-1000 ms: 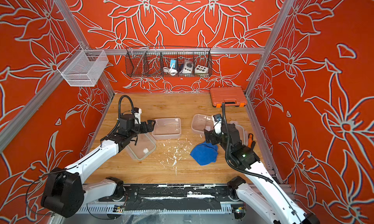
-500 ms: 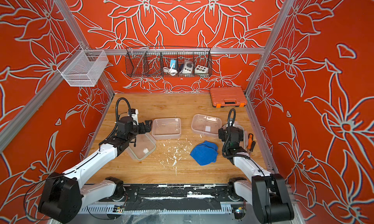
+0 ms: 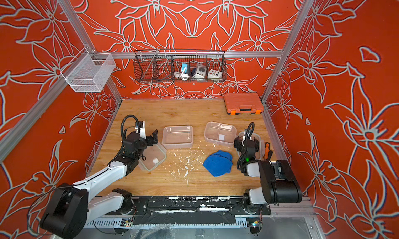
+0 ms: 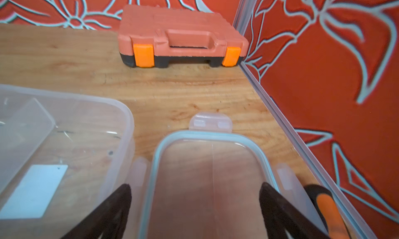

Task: Wipe the insides of the lunch boxes
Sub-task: Reset both arms

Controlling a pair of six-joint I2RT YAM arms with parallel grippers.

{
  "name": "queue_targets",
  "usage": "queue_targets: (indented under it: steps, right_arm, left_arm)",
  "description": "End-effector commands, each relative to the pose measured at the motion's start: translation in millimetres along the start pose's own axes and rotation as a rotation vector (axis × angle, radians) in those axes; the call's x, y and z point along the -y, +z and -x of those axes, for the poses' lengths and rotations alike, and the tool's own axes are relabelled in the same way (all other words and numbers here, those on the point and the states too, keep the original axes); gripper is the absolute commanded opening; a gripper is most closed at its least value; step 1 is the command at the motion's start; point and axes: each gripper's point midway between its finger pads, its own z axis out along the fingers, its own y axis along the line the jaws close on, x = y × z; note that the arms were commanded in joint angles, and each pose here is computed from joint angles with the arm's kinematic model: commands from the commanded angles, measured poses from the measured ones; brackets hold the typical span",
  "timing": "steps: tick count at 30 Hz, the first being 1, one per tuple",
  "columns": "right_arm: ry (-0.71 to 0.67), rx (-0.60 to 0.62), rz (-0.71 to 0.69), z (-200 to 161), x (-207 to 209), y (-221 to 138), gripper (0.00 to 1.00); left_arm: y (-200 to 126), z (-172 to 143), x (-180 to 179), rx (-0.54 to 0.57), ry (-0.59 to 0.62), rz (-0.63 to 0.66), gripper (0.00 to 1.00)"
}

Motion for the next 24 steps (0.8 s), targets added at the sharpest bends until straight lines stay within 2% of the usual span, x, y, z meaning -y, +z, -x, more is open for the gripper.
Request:
queue_targets:
  steps: [1, 4, 7, 12, 24]
  right_arm:
    - [-0.007, 0.02, 0.028, 11.9, -4.0, 4.0, 0.96]
    - [-0.003, 0.019, 0.019, 14.0, -2.9, 5.9, 0.97]
    - [0.003, 0.018, 0.011, 12.7, -1.4, 5.5, 0.97]
    - [0.003, 0.015, 0.012, 12.9, -1.5, 5.3, 0.97]
    - [-0.001, 0.011, 0.009, 13.0, -1.2, 7.1, 0.98]
  left_arm:
    - [10.4, 9.2, -2.9, 0.09, 0.065, 0.003, 0.99]
    - [15.9, -10.7, -4.4, 0.068, 0.088, -0.005, 0.99]
    - [7.4, -22.0, -4.8, 0.097, 0.085, -0.023, 0.99]
    - [-12.5, -26.2, -29.6, 0.189, -0.002, 0.062, 0.99]
    - [-4.6, -36.1, -35.5, 0.16, -0.045, 0.024, 0.99]
